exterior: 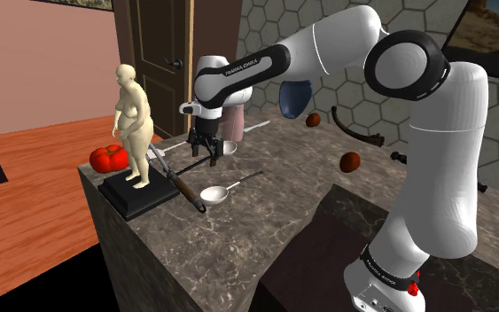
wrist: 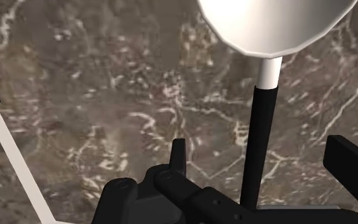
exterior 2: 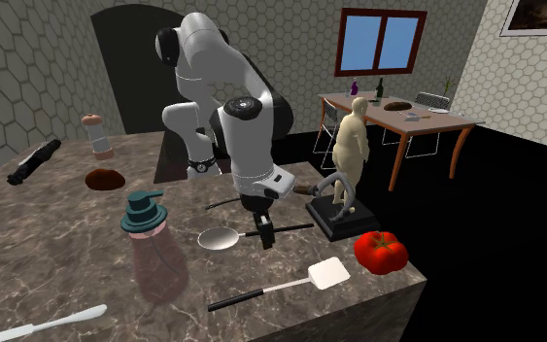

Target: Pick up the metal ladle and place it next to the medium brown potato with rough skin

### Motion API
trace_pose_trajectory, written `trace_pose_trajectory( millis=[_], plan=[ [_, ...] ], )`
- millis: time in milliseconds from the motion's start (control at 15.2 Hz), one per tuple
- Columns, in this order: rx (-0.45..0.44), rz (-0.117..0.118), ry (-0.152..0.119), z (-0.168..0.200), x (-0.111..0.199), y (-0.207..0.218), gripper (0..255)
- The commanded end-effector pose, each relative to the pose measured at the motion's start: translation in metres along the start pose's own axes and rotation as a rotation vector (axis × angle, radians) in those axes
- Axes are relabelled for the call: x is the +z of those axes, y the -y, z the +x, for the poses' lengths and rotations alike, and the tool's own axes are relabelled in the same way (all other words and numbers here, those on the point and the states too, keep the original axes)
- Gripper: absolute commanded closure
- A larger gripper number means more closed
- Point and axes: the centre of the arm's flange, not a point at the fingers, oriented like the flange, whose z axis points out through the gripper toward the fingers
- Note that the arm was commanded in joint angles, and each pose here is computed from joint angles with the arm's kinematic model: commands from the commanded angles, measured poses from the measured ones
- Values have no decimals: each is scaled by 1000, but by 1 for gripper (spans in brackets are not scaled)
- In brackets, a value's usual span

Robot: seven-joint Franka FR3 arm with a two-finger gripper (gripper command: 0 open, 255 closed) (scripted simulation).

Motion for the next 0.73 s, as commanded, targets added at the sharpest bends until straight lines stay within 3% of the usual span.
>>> trace_pose_trajectory(
  millis=[0,132,198,660],
  plan=[
    [0,0,0,0,0,0,0],
    [0,0,0,0,0,0,0],
    [0,0,0,0,0,0,255],
    [0,0,0,-1,1,0,255]
  ],
)
